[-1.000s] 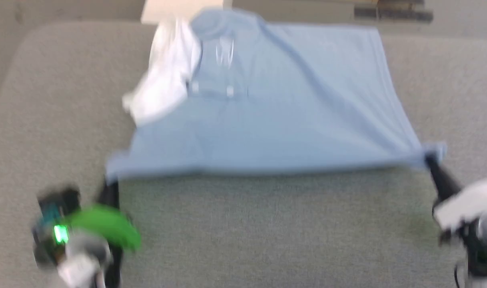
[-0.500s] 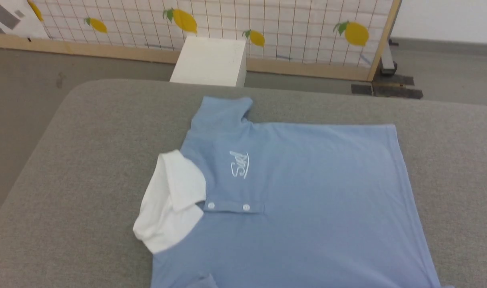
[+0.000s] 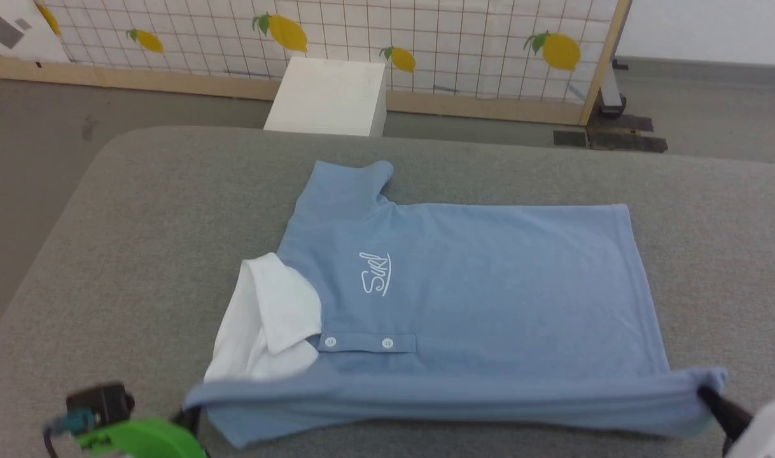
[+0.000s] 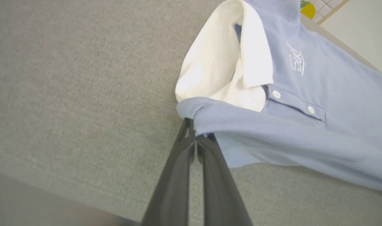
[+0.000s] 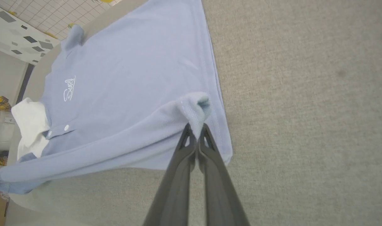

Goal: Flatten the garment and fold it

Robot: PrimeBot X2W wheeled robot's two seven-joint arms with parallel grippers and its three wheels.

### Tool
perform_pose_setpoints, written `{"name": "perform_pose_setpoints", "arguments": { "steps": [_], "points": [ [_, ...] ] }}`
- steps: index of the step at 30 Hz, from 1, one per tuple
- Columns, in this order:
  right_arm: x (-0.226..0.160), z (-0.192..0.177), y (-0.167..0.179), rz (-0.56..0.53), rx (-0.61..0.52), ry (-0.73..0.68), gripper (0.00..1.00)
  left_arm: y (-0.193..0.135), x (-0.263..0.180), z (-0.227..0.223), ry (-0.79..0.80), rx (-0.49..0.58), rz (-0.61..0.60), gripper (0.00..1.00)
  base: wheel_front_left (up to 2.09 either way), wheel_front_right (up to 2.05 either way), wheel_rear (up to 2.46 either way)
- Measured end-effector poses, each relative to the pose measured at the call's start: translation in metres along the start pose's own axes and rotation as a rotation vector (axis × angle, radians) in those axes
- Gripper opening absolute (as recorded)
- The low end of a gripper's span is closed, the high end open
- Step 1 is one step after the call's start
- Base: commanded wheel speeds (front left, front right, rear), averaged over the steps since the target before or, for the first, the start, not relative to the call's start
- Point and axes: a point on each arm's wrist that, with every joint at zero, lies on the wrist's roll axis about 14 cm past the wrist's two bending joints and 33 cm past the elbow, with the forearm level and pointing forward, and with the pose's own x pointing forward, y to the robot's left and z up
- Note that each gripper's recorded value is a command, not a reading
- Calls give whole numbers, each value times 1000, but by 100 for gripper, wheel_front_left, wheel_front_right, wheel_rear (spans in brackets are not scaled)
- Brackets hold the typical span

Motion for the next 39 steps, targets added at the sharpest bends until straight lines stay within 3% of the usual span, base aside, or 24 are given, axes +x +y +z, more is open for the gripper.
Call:
{"name": "perform_pose_setpoints", "arguments": {
  "steps": [8,17,22,23,24,25,33,39],
  "points": [
    [41,37,24,-7,-106,-28,0,-34,55,60,-117,101,-86,0,0,0,0],
    [83,6,-4,-138,-140,195,0,-50,112,43,-42,138,-128,0,0,0,0],
    [94,-5,-9,-155,-143,258,0,-43,126,19,28,130,-110,0,0,0,0],
    [96,-5,-9,-152,-144,257,0,-42,126,17,33,127,-107,13,0,0,0],
    [96,-4,-8,-146,-140,252,100,-42,126,17,30,121,-110,47,0,0,0],
    [96,-3,-7,-141,-138,247,100,-43,126,18,22,115,-115,100,0,0,0],
    [78,45,10,-60,-81,14,100,-41,102,57,-103,127,-93,100,0,0,0],
    [50,58,3,-71,-61,-82,100,-28,59,13,92,142,-35,100,0,0,0]
  ]
}}
